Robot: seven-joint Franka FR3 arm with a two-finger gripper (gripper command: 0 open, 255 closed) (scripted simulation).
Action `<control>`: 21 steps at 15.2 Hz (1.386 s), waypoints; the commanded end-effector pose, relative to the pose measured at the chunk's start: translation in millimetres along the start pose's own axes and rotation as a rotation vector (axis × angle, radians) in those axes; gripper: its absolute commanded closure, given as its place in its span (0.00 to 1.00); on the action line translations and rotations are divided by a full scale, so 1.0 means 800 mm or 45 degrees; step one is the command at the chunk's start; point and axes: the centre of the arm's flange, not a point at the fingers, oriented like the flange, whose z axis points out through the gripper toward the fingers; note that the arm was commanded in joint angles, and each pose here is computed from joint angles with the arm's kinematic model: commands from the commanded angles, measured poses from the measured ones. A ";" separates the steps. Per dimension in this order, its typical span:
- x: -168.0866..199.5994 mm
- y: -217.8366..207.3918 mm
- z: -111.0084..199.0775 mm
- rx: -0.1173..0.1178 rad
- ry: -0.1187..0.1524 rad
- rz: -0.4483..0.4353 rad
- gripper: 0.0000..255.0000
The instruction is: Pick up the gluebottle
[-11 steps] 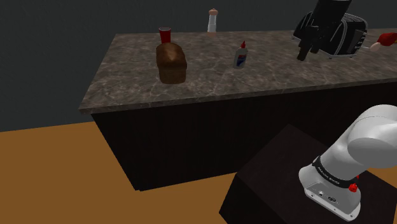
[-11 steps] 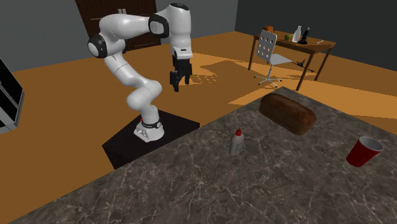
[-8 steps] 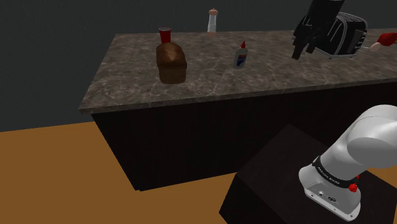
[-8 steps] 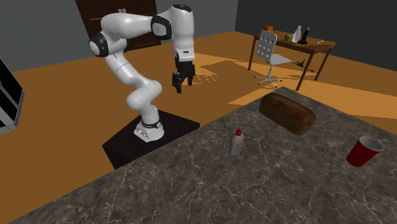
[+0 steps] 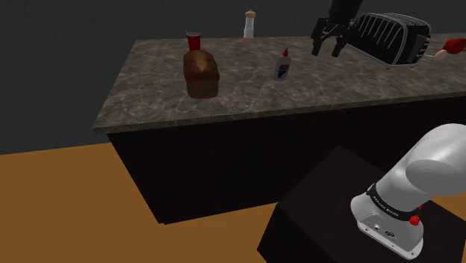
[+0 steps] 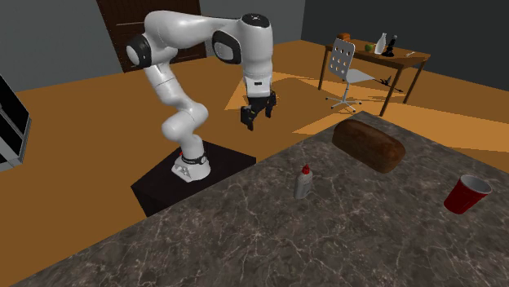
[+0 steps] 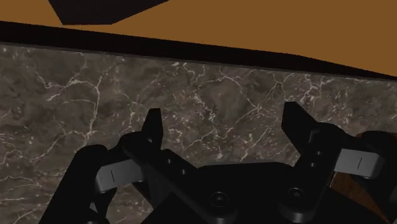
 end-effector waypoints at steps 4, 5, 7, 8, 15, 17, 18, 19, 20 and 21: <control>0.086 0.019 0.006 0.143 -0.037 0.197 0.00; 0.103 0.024 0.008 0.172 -0.044 0.236 0.00; 0.136 0.037 0.012 0.228 -0.059 0.314 0.00; 0.152 0.044 0.015 0.257 -0.066 0.353 0.00; 0.258 0.104 0.039 0.456 -0.117 0.626 0.00; 0.285 0.124 0.049 0.512 -0.132 0.704 0.00; 0.286 0.124 0.049 0.512 -0.132 0.704 0.00; 0.286 0.125 0.056 0.512 -0.132 0.704 0.00; 0.287 0.126 0.062 0.512 -0.132 0.704 0.00; 0.287 0.127 0.069 0.512 -0.132 0.704 0.00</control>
